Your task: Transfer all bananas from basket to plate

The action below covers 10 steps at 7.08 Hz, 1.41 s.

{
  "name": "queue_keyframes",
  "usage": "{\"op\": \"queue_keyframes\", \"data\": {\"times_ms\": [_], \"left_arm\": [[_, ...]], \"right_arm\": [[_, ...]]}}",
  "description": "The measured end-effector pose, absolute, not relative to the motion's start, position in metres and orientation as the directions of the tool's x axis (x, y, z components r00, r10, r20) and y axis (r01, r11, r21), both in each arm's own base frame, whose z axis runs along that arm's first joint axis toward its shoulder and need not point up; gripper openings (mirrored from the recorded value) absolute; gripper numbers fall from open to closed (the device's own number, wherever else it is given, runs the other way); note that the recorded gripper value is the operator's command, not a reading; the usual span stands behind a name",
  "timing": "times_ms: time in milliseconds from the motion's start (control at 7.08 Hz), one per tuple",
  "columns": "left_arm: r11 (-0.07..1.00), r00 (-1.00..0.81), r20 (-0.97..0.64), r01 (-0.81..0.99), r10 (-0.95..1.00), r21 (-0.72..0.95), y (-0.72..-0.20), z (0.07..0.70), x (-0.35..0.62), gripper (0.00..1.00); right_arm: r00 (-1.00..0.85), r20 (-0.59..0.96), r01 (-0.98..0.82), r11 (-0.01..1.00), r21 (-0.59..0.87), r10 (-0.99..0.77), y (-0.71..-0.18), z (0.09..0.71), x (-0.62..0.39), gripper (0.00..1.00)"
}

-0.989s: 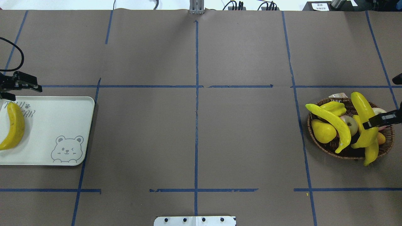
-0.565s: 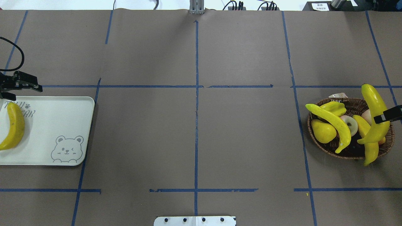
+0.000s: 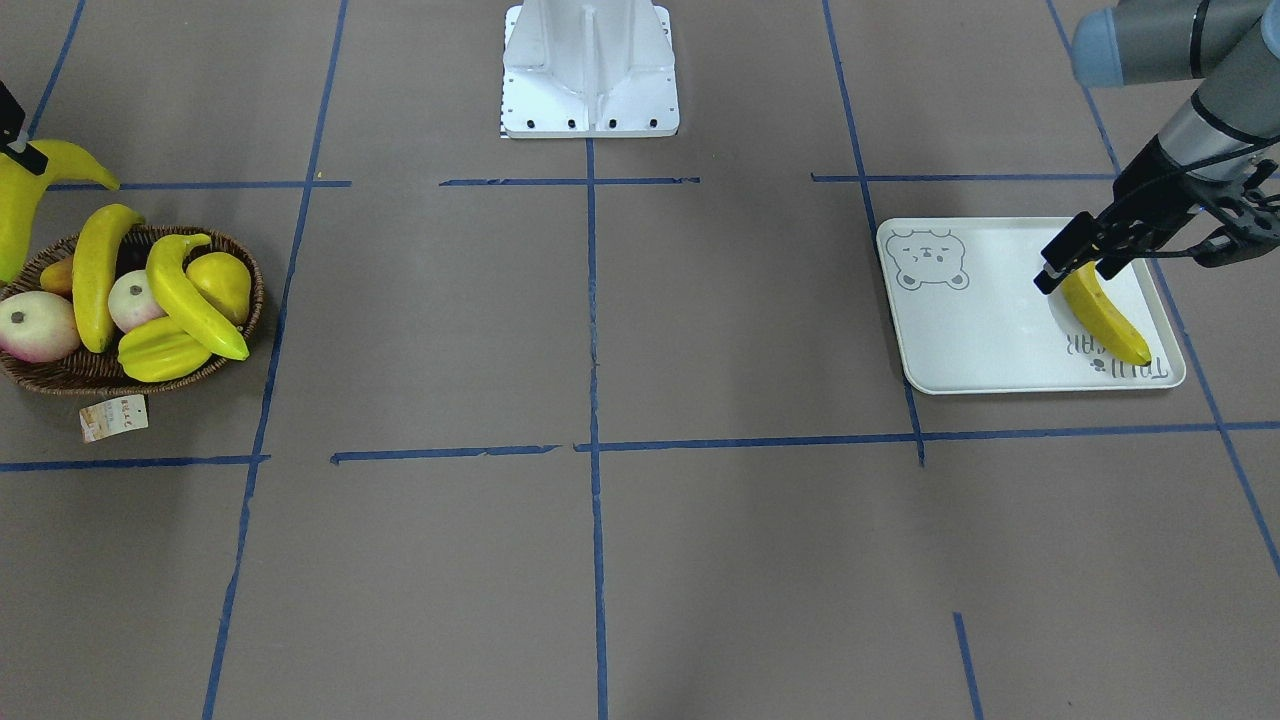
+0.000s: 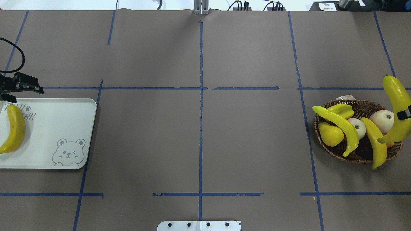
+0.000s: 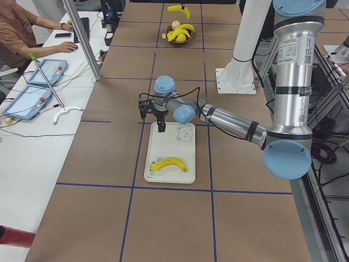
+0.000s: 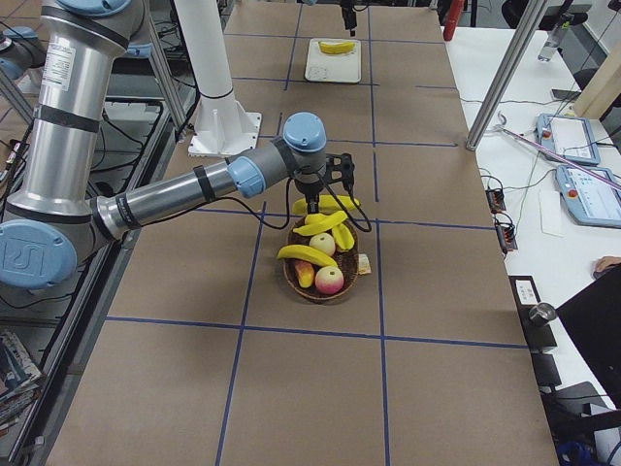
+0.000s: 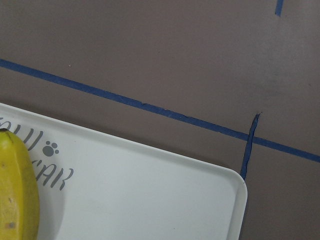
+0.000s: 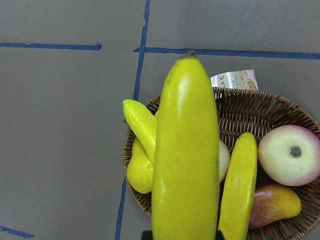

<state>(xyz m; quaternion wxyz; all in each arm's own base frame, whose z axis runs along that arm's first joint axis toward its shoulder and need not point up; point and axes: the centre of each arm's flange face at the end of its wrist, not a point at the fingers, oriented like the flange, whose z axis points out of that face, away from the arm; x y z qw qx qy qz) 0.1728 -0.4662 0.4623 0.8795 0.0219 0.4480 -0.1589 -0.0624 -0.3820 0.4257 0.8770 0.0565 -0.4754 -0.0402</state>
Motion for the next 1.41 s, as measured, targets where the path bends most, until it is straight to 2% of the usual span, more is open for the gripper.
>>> {"op": "queue_keyframes", "data": {"times_ms": [565, 848, 1130, 1413], "left_arm": [[0.950, 0.546, -0.798, 0.296, -0.254, -0.100, -0.469, 0.458, 0.176, 1.00], [0.952, 0.531, -0.812, 0.291, -0.242, -0.093, -0.477, 0.439, 0.190, 1.00], [0.957, 0.500, -0.838, 0.278, -0.221, -0.087, -0.486, 0.408, 0.216, 1.00], [0.960, 0.435, -0.881, 0.274, -0.184, -0.066, -0.492, 0.363, 0.238, 1.00]], "right_arm": [[0.601, 0.793, 0.034, 0.995, 0.099, -0.099, -0.450, 0.319, -0.088, 0.00], [0.617, 0.765, 0.119, 0.983, 0.142, -0.185, -0.472, 0.245, -0.152, 0.00], [0.565, 0.788, 0.141, 0.970, 0.199, -0.244, -0.474, 0.198, -0.219, 0.01], [0.424, 0.877, 0.065, 0.973, 0.221, -0.227, -0.466, 0.173, -0.290, 0.01]]}}
